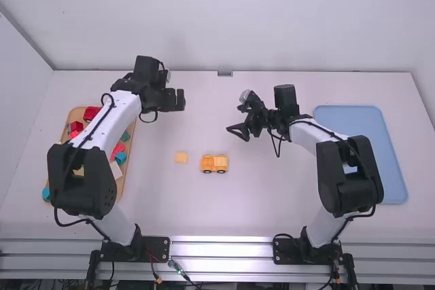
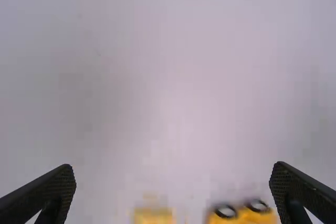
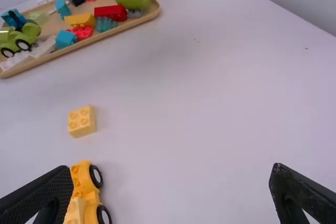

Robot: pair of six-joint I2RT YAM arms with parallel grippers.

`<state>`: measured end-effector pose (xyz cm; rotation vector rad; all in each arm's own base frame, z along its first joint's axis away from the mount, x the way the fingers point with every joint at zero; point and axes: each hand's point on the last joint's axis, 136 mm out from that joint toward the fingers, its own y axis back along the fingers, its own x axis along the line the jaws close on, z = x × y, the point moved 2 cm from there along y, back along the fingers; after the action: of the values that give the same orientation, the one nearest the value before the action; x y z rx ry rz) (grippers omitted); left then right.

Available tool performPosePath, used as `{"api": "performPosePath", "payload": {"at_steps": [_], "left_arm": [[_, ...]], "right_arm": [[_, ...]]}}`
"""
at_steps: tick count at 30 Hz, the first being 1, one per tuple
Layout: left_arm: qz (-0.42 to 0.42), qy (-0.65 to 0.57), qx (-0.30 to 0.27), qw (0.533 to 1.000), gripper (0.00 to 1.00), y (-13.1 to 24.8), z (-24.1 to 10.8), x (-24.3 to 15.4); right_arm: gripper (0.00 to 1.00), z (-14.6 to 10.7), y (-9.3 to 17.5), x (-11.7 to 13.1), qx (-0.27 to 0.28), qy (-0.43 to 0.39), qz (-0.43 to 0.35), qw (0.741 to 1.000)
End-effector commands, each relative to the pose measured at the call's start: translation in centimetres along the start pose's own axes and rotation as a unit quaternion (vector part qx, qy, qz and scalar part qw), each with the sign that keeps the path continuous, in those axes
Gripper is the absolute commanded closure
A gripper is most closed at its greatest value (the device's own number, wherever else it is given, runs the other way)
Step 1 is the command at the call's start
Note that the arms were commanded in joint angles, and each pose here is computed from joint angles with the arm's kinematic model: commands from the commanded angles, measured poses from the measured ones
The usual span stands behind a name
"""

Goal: Assemble lego blocks to make yellow taxi

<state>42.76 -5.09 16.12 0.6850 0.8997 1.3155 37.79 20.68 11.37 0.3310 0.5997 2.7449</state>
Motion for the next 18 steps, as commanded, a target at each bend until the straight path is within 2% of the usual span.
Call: {"api": "performPosePath", "payload": {"at_steps": [1, 6, 9, 12, 14, 15, 18], "left_arm": [[0.09, -0.102, -0.027, 0.99, 0.01, 0.7, 1.7, 2.5], [-0.013, -0.315, -0.033, 0.948, 0.01, 0.5, 1.5, -0.7], [-0.069, -0.345, -0.05, 0.935, 0.01, 1.0, 1.5, -1.2], [-0.174, -0.422, -0.07, 0.887, 0.01, 2.0, -0.1, -2.4], [-0.277, -0.491, -0.108, 0.819, 0.01, 3.7, -2.3, -3.4], [-0.287, -0.502, -0.114, 0.808, 0.01, 3.9, -2.6, -3.5], [-0.342, -0.557, -0.164, 0.739, 0.01, 4.7, -5.3, -3.3]], "right_arm": [[0.01, 0.2, -0.1, -0.4, 0.005, 0.002, -0.011, 1.0], [0.01, 0.2, -0.1, -0.4, 0.004, 0.004, -0.012, 1.0], [0.01, 0.2, -0.1, -0.4, 0.004, 0.004, -0.011, 1.0], [0.01, 0.3, -0.1, -0.4, 0.003, 0.004, -0.01, 1.0], [0.01, 0.5, -0.1, 0.1, -0.006, 0.005, 0.005, 1.0], [0.01, 0.6, -0.1, 0.2, -0.007, 0.005, 0.007, 1.0], [0.01, 0.9, -0.1, 0.6, -0.018, 0.01, 0.023, 1.0]]}}
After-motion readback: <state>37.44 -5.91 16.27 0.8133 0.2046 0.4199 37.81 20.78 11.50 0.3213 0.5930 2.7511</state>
